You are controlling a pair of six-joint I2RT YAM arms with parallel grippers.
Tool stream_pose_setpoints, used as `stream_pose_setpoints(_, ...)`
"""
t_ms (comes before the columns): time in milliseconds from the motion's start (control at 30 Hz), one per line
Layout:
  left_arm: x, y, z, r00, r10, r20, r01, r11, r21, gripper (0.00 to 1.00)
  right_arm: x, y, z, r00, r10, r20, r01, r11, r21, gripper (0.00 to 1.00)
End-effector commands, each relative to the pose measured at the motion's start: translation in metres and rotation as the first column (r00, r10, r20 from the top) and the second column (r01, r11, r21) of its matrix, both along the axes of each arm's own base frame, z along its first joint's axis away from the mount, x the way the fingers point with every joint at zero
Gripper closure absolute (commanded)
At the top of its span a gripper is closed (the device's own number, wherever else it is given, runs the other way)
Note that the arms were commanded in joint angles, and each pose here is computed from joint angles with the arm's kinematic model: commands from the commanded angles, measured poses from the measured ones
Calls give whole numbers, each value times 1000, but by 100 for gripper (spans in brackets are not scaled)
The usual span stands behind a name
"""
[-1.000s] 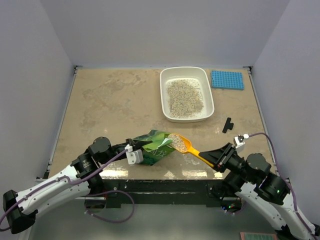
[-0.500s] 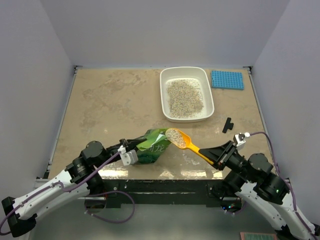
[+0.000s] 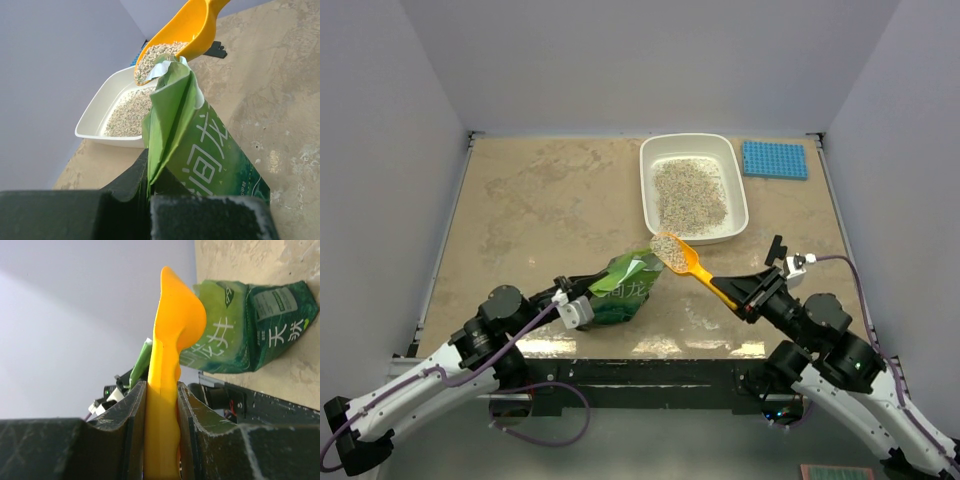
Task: Fill the litter box with clean litter
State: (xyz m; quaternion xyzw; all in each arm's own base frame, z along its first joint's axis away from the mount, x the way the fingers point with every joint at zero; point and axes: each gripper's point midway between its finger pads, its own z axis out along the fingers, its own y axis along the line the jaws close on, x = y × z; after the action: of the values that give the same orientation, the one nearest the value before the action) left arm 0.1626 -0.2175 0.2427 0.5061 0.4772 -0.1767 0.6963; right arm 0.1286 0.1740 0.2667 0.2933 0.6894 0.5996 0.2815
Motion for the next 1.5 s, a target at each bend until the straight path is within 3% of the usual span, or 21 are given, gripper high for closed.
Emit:
stream_pose_setpoints(0, 3, 7, 50, 993, 45, 111, -29, 989, -145, 100, 18, -14, 45, 988, -128, 88, 119, 988, 102, 100)
stream_pose_setpoints(500, -4, -1, 45, 995, -11, 103, 27, 987, -160, 100, 84, -22, 22, 909, -415, 41, 403, 899, 173, 100)
stream_pose_setpoints(733, -6, 0, 45, 994, -16, 112, 37, 983, -181, 100, 121, -33, -23, 810, -585, -32, 578, 788, 211, 100)
stream_pose_setpoints(867, -6, 1, 47, 993, -13, 114, 34, 982, -186, 100, 140, -35, -49, 752, -658, -37, 655, 741, 146, 100)
stream_pose_setpoints(1067, -5, 2, 46, 993, -1, 117, 23, 983, -183, 100, 175, -19, -86, 748, -664, 19, 663, 745, -69, 100)
stream_pose_setpoints(1200, -3, 3, 46, 993, 8, 116, 13, 983, -181, 100, 207, -7, -73, 782, -588, 208, 620, 700, -354, 100)
stream_pose_setpoints(1267, -3, 3, 45, 993, 12, 118, 9, 984, -177, 100, 221, -4, -77, 806, -527, 268, 584, 637, -503, 100)
stream_pose_setpoints(1400, 1, 6, 45, 992, 37, 117, -16, 985, -171, 100, 251, -2, -45, 851, -328, 411, 520, 408, -750, 100)
stream_pose_setpoints(1467, 2, 6, 43, 993, 39, 113, -20, 986, -164, 100, 264, 0, -49, 880, -243, 407, 468, 299, -832, 100)
